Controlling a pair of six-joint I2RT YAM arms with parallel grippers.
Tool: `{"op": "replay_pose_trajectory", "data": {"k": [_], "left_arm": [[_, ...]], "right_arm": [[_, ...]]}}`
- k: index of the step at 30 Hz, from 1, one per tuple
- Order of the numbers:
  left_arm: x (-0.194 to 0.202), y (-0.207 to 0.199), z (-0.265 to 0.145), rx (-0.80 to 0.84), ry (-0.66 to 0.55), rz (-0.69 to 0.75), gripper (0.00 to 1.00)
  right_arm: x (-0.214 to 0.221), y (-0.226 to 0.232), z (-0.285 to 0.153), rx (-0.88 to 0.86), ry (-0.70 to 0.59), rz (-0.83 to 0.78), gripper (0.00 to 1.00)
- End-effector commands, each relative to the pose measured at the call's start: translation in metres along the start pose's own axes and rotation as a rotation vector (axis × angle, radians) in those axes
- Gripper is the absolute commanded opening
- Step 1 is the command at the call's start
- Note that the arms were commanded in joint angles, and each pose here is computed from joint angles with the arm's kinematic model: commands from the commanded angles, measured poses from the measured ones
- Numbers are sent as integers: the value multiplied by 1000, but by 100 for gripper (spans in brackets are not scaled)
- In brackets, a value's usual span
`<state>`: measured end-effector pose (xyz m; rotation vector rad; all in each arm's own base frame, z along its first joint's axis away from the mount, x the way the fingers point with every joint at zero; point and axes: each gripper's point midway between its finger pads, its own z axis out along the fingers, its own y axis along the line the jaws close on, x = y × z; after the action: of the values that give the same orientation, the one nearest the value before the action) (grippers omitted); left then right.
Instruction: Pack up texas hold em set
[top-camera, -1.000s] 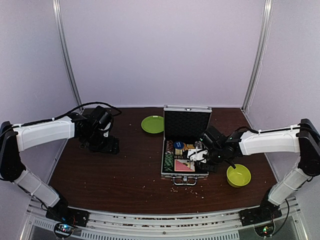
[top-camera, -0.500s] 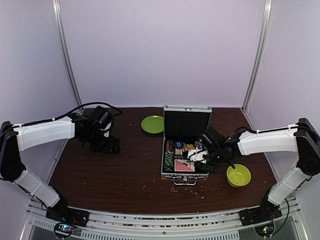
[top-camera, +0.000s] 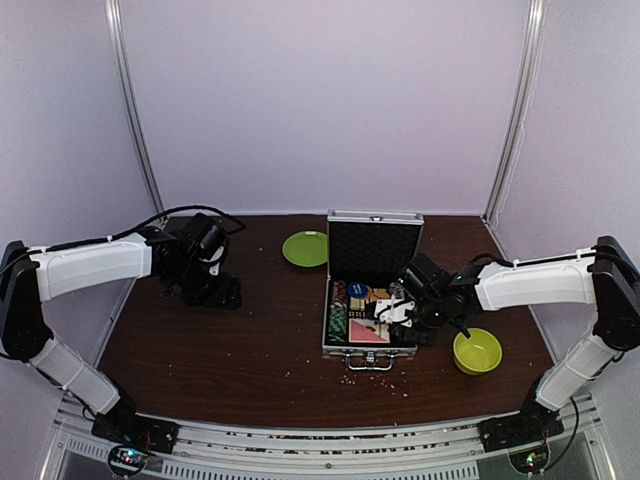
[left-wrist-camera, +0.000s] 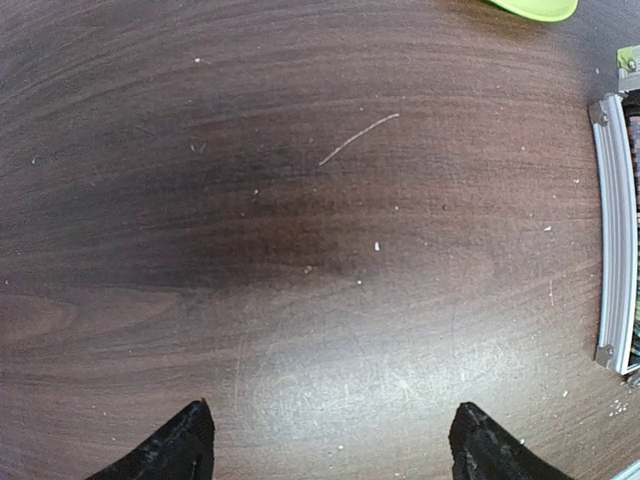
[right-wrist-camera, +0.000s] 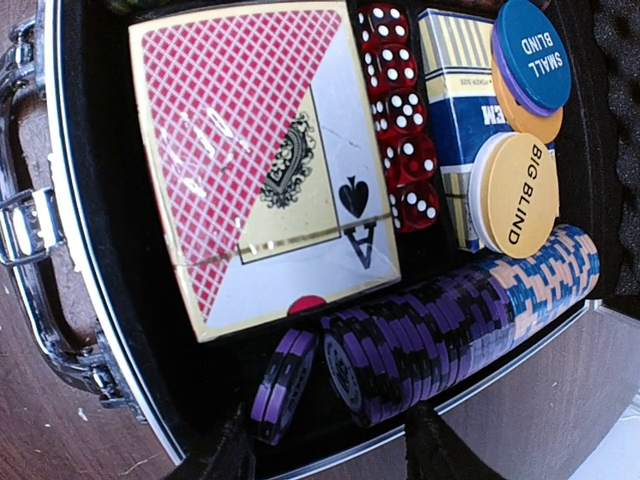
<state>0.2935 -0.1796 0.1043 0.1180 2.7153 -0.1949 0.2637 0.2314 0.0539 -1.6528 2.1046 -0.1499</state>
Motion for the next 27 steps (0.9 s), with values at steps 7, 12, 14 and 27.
{"op": "replay_pose_trajectory", "data": {"k": [7,12,14,27], "left_arm": [[0,0,5,9,-3,-15,84],[0,-1,5,14,-2,-16,84],[0,-2,5,14,-1,-13,84],[-3,-2,1,17,-10,2,83]], "right_arm": [[-3,-33,10,123,40,81,52],[-3,-46,13,148,47,118,52],[-2,-47,15,146,49,120,52],[-5,-27,-11,6,-15,118,61]]}}
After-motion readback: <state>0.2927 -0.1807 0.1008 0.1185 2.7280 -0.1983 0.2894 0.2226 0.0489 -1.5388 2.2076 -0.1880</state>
